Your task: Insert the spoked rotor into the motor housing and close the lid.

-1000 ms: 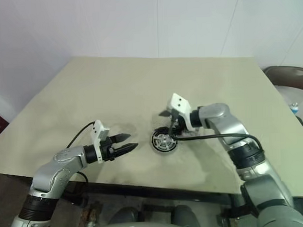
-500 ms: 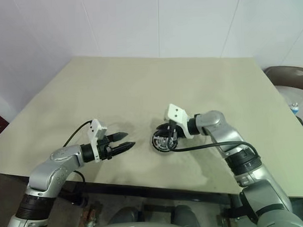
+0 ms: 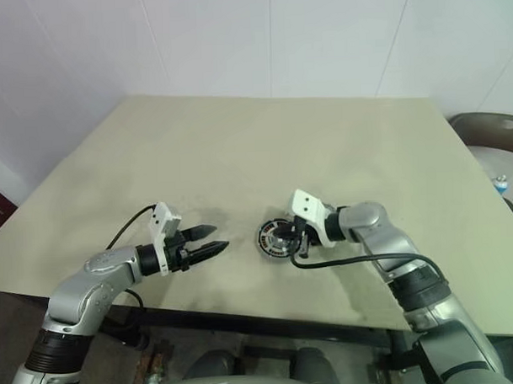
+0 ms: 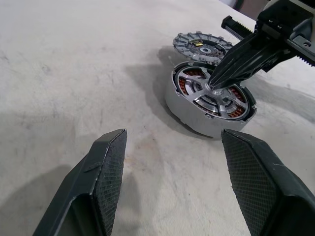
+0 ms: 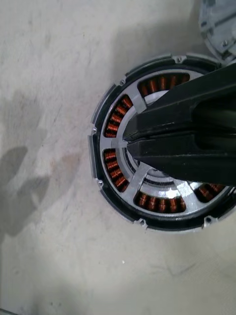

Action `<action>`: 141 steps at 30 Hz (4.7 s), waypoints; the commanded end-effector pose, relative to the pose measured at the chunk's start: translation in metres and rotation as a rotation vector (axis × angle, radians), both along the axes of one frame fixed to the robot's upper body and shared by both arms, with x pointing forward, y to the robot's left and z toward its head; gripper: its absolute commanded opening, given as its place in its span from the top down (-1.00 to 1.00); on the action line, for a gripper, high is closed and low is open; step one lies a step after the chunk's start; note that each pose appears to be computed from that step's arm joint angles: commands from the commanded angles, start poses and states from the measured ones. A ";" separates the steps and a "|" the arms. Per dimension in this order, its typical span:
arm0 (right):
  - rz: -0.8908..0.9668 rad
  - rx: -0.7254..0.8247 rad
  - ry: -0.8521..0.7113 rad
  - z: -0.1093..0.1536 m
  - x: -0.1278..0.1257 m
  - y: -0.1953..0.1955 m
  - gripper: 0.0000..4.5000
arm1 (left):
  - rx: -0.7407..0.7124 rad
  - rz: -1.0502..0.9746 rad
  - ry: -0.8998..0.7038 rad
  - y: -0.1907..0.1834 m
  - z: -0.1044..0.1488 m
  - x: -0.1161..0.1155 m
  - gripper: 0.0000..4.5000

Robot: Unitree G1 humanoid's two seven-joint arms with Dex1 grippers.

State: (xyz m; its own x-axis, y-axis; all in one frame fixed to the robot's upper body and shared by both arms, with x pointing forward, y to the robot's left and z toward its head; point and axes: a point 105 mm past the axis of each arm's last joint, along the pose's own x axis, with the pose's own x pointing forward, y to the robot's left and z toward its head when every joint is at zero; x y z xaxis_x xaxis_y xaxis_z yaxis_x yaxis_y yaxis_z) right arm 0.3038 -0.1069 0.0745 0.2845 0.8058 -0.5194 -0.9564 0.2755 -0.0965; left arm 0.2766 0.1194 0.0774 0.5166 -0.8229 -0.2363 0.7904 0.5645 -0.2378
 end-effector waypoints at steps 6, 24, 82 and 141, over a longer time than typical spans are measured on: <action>-0.081 0.159 0.068 0.019 0.011 0.008 0.98 | -0.010 -0.007 -0.061 0.001 0.017 0.003 -0.45; -0.052 0.124 0.100 0.015 0.004 0.012 0.98 | -0.007 -0.009 -0.052 0.002 0.014 0.002 -0.45; 1.026 -0.568 -0.703 0.072 -0.001 -0.006 0.16 | -0.026 -0.056 -0.083 -0.006 0.018 0.007 -0.45; 0.666 -0.532 0.013 0.049 -0.011 0.015 0.99 | -0.039 -0.029 -0.074 -0.011 0.017 0.010 -0.45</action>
